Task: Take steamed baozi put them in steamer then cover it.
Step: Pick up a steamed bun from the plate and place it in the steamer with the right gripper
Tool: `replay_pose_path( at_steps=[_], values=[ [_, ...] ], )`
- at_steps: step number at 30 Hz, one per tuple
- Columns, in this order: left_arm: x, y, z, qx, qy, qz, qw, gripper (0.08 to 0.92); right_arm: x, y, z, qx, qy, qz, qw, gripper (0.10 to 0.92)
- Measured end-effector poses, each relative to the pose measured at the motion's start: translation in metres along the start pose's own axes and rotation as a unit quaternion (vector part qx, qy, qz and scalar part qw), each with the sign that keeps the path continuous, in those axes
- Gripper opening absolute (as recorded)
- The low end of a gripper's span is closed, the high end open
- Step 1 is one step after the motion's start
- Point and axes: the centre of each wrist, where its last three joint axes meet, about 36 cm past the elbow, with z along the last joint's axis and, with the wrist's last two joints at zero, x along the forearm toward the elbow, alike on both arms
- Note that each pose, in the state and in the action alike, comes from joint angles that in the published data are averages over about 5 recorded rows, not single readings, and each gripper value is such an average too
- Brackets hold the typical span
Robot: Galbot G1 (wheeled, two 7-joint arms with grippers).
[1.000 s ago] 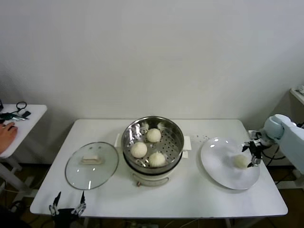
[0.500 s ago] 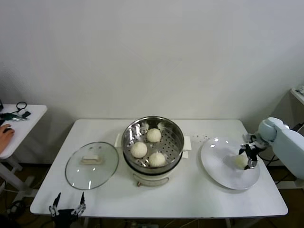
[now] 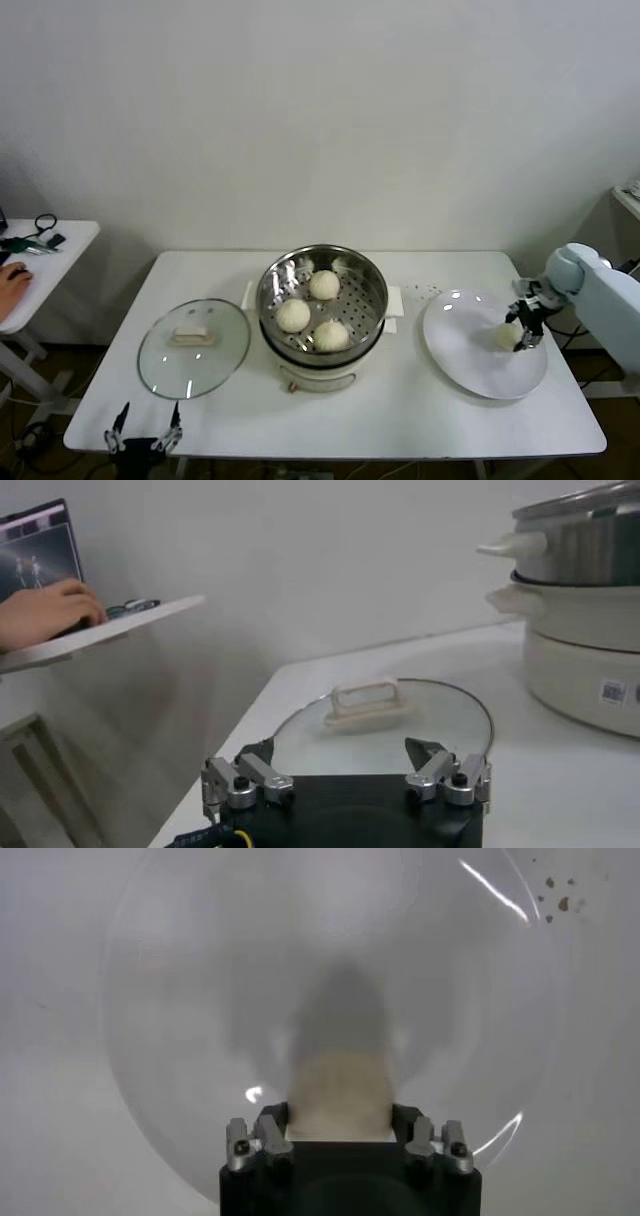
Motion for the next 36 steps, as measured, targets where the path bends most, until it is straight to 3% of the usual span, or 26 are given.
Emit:
replay_pose_path(
  at_steps=[9, 23, 29, 36],
  values=[
    [-0.002, -0.006, -0.010, -0.001, -0.012, 0.011, 1.000, 0.823, 0.061, -0.023, -0.029, 0.007, -0.036, 0.041, 0.998, 0.676],
    [0.001, -0.020, -0.025, 0.007, -0.025, 0.038, 0.999, 0.823, 0.177, -0.053, -0.158, 0.047, -0.131, 0.095, 0.986, 0.671],
    [0.005, -0.022, -0.026, 0.007, -0.027, 0.050, 0.998, 0.823, 0.198, -0.050, -0.219, 0.059, -0.157, 0.097, 0.981, 0.678],
    [0.006, -0.022, -0.026, 0.005, -0.030, 0.060, 0.998, 0.823, 0.194, -0.038, -0.278, 0.066, -0.159, 0.083, 0.982, 0.679]
  ],
)
